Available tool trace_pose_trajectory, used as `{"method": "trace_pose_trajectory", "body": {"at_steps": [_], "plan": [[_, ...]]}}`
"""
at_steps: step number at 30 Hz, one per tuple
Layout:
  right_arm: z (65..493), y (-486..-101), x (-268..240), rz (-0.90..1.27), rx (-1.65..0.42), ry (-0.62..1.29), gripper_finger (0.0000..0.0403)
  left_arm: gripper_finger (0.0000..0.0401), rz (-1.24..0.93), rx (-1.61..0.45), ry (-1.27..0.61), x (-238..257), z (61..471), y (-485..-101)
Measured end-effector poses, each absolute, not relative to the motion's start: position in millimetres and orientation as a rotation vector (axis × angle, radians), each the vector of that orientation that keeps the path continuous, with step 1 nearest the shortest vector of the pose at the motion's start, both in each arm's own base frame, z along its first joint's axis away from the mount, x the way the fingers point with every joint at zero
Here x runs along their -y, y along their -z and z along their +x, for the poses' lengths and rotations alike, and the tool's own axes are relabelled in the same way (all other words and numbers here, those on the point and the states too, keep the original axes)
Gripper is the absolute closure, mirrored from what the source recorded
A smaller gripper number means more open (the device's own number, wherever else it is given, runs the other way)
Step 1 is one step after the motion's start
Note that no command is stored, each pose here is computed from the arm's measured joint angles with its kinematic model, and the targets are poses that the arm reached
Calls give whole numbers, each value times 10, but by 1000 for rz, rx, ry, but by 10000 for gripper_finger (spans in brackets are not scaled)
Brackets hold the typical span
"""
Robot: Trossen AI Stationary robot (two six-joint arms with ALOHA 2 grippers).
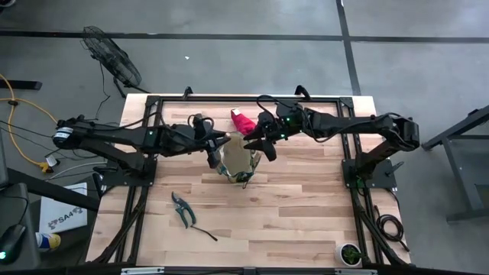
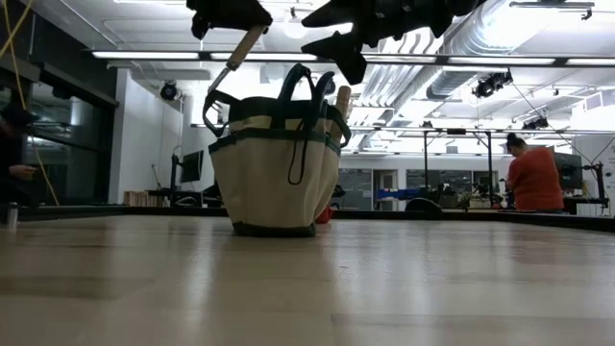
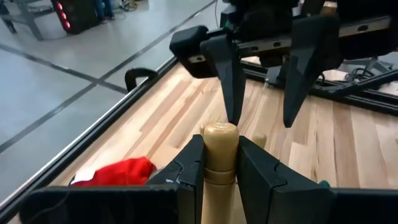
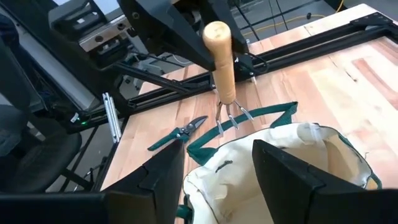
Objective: Pick & Place Garden tools in Gardening bag
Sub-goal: Put the brown hand rake into the brown gardening bag
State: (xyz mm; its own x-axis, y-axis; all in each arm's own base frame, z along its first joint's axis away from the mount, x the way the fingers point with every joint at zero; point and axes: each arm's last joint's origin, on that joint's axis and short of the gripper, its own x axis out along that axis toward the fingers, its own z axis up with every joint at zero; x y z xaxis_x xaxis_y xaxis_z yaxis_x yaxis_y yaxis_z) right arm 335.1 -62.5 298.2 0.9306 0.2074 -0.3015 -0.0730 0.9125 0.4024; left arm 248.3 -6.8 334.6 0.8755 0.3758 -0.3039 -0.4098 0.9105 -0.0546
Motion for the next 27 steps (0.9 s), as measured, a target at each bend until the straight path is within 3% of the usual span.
{"method": "trace_pose_trajectory", "body": {"at_steps": [27], "plan": [[3351,-2978,628,395,-348,-126,221,342,-73,-341,-399,73,2536,-3265]]}}
